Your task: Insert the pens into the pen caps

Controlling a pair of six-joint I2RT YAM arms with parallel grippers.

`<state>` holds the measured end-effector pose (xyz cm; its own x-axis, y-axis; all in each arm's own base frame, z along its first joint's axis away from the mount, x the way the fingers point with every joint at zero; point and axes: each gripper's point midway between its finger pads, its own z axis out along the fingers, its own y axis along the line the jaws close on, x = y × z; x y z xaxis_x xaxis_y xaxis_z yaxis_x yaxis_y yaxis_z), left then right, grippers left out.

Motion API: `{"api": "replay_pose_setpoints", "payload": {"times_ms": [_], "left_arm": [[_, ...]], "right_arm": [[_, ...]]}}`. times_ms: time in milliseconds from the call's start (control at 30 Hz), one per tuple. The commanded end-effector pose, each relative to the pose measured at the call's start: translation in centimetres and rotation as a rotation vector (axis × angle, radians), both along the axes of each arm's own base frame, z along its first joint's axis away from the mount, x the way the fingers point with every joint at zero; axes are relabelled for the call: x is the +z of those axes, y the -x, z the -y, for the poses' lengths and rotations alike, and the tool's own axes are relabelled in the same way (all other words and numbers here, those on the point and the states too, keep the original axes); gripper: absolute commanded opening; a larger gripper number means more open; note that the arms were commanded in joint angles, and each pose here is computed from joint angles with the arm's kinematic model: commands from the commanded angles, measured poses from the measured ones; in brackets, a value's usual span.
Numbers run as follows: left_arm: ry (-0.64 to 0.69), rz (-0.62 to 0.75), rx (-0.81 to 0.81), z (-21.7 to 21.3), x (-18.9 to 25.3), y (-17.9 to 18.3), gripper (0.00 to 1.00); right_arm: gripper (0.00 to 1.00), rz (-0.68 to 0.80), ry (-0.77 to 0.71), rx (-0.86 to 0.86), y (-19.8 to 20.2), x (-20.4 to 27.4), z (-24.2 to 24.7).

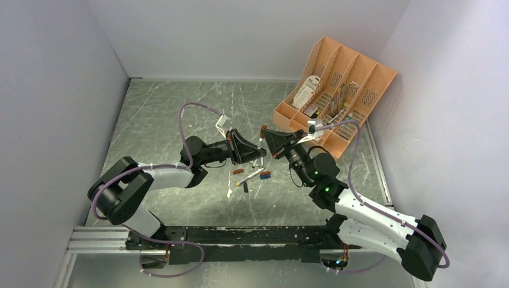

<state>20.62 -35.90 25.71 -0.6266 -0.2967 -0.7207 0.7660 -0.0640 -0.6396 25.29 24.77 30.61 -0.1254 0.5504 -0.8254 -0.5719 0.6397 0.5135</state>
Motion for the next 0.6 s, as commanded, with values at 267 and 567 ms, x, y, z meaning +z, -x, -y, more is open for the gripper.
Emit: {"api": "replay_pose_setpoints", "payload": {"times_ms": [267,567], "left_arm": [[0.072,0.2,0.071,0.1,4.2,-1.4,0.07],[-0.106,0.343,0.138,0.6,1.7,-3.3,0.07]], "right_arm": [[0.03,-0.08,0.095,0.061,0.4,-4.4,-1.3],[0.45,-0.018,0.112,0.031,0.8,-2.0,0.0]]}}
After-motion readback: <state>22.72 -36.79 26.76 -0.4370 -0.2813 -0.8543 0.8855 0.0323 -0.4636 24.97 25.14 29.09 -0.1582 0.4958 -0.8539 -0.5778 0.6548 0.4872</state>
